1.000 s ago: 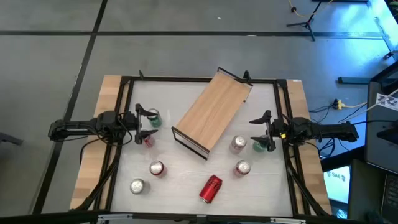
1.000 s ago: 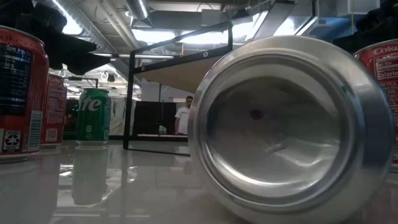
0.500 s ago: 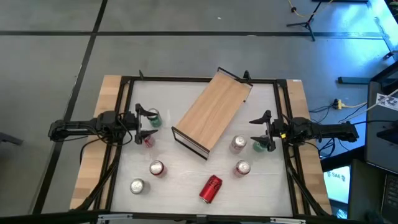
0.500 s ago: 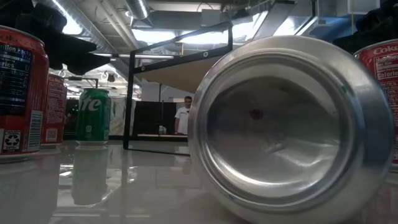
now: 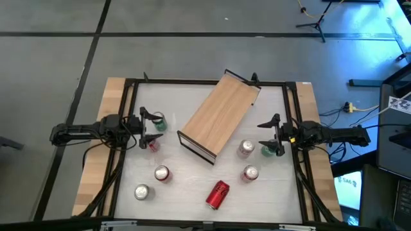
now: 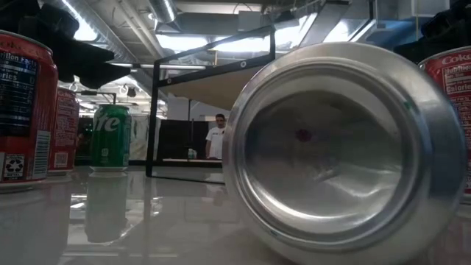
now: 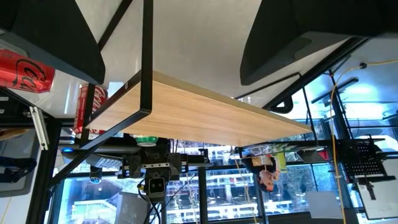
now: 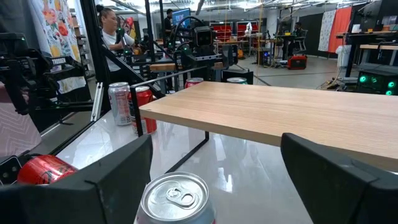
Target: Place canned beverage on shelf
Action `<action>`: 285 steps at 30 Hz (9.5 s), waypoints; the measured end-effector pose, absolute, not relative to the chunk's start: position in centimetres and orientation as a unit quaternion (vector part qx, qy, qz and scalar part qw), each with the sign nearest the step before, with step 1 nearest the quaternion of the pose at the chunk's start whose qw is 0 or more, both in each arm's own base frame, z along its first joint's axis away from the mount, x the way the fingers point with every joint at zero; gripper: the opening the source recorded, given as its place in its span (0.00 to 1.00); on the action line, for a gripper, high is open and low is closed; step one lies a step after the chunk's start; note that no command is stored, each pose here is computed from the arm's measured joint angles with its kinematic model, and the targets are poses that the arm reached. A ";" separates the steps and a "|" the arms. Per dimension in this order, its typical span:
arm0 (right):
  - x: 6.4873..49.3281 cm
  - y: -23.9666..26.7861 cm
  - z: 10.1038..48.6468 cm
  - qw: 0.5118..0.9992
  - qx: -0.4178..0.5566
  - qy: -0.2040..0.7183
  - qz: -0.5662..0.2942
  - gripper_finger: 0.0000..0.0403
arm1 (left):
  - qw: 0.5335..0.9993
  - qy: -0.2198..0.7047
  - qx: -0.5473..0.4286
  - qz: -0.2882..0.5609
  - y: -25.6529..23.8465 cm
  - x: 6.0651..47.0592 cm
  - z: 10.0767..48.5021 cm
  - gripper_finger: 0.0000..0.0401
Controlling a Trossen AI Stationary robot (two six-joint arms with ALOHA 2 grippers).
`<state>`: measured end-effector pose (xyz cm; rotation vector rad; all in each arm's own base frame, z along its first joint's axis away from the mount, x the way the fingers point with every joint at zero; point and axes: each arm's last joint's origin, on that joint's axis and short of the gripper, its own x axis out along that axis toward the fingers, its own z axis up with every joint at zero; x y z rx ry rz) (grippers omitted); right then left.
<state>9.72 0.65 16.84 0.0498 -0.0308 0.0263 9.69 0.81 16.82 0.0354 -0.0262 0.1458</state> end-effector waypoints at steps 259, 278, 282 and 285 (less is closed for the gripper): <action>25.3 -16.8 38.9 0.783 0.054 0.611 -0.107 0.71 | 0.996 -0.012 0.031 0.077 0.8 9.7 16.8 0.91; 25.3 -16.8 38.9 0.781 0.055 0.613 -0.106 0.71 | 0.997 -0.012 0.030 0.077 0.8 9.7 16.8 0.91; 25.3 -16.8 38.8 0.781 0.055 0.613 -0.106 0.71 | 0.997 -0.012 0.030 0.077 0.8 9.7 16.8 0.91; 25.4 -16.8 38.8 0.781 0.055 0.614 -0.106 0.73 | 0.997 -0.012 0.030 0.077 0.8 9.7 16.8 0.91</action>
